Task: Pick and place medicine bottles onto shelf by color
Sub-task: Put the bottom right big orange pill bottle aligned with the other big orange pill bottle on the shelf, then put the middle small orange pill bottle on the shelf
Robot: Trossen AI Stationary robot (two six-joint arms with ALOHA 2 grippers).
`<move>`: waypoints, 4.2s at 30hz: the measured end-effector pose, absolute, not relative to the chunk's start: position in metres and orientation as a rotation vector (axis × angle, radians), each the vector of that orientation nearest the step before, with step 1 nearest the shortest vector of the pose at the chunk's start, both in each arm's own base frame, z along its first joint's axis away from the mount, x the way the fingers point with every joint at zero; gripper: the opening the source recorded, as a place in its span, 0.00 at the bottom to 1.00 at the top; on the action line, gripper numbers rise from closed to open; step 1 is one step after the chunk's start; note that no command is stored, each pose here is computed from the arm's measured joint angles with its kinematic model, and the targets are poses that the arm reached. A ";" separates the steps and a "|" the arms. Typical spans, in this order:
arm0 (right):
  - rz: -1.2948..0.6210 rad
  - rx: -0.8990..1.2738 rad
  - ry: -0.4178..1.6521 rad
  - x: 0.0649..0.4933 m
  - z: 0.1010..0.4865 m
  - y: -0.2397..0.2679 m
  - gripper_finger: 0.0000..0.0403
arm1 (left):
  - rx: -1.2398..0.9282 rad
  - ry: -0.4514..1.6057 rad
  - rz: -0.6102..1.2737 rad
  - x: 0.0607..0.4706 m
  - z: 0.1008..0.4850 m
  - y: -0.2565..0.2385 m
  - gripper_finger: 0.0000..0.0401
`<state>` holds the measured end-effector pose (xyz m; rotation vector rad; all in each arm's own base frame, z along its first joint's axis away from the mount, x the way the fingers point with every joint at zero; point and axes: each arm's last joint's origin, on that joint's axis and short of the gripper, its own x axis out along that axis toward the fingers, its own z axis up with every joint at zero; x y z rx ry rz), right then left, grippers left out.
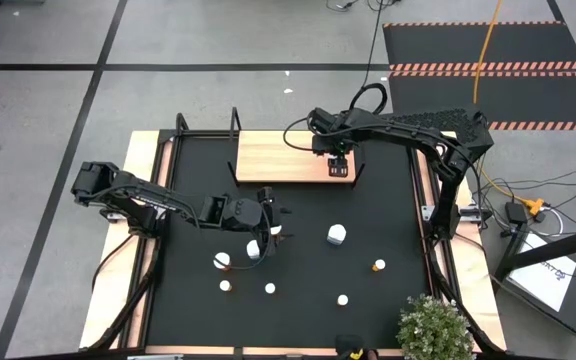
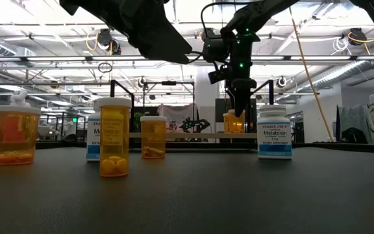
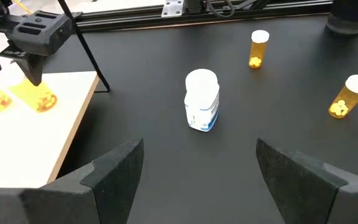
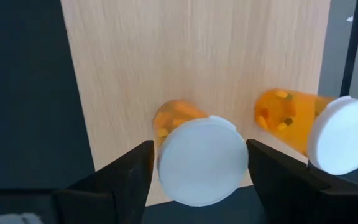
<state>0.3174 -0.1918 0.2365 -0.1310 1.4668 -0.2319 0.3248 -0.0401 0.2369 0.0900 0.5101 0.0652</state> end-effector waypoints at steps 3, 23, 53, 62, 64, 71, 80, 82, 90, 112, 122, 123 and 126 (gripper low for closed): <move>-0.236 -0.128 1.466 0.317 0.236 -0.192 0.62 | 0.090 0.510 0.065 0.325 0.237 -0.040 0.78; -0.345 -0.102 1.326 0.309 0.284 -0.159 0.70 | 0.092 0.511 0.065 0.325 0.237 -0.040 0.78; -0.144 0.011 0.702 0.240 0.280 0.074 0.64 | 0.069 0.594 0.065 0.319 0.231 -0.043 0.78; -0.119 -0.025 0.645 0.245 0.283 0.069 0.63 | 0.029 0.689 0.017 0.307 0.225 -0.069 0.78; -0.115 -0.033 0.625 0.246 0.284 0.068 0.63 | 0.045 0.704 -0.007 0.304 0.224 -0.076 0.78; -0.104 -0.046 0.600 0.243 0.290 0.066 0.63 | 0.029 0.782 -0.035 0.284 0.229 -0.090 0.78; -0.115 -0.016 0.615 0.231 0.296 0.063 0.63 | 0.017 0.777 -0.219 0.270 0.228 -0.137 0.78; -0.119 0.002 0.611 0.230 0.297 0.063 0.63 | 0.005 0.783 -0.227 0.268 0.227 -0.145 0.78; -0.128 0.068 0.602 0.229 0.298 0.066 0.63 | 0.069 0.798 -0.272 0.278 0.238 -0.178 0.78; -0.100 0.057 0.595 0.227 0.296 0.074 0.63 | 0.272 1.052 -0.213 0.327 0.200 -0.188 0.78; -0.107 0.058 0.621 0.225 0.286 0.074 0.63 | 0.332 1.052 -0.245 0.327 0.200 -0.187 0.78; -0.107 0.058 0.619 0.225 0.286 0.074 0.63 | 0.334 1.054 -0.245 0.326 0.200 -0.186 0.78; -0.105 0.059 0.612 0.226 0.287 0.074 0.63 | 0.332 1.058 -0.240 0.327 0.198 -0.184 0.78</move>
